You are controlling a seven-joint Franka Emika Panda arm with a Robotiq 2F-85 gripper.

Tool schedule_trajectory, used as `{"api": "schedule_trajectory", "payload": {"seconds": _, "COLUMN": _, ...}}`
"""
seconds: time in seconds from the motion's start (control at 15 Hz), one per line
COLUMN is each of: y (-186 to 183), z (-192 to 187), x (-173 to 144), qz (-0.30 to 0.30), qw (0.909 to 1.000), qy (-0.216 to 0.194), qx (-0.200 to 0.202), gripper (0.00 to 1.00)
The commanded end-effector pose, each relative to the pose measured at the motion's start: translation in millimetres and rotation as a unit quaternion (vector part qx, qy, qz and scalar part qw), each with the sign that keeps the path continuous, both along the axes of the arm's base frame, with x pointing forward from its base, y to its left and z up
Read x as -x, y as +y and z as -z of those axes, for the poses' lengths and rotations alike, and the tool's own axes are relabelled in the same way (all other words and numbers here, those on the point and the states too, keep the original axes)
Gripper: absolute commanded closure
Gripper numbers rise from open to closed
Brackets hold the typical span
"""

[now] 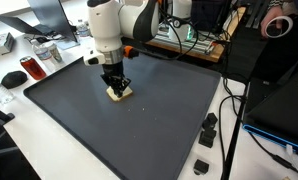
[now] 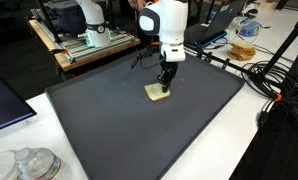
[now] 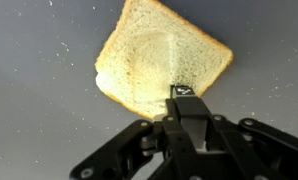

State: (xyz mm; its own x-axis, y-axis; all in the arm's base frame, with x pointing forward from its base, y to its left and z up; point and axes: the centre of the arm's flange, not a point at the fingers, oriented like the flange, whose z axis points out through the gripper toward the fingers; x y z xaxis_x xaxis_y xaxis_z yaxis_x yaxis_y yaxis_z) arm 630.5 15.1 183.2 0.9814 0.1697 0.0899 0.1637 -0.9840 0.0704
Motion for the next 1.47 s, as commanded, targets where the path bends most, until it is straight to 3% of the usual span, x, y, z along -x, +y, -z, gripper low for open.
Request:
{"api": "schedule_trajectory", "payload": {"seconds": 0.0, "y": -1.3, "z": 38.9, "x": -6.1, "qz": -0.004, "qw": 0.9996, "qy": 0.029, "qx": 0.0, "gripper": 0.95}}
{"api": "schedule_trajectory", "payload": {"seconds": 1.4, "y": -14.7, "z": 61.1, "x": 4.8, "qz": -0.022, "qw": 0.9993, "qy": 0.026, "qx": -0.014, "gripper": 0.95}}
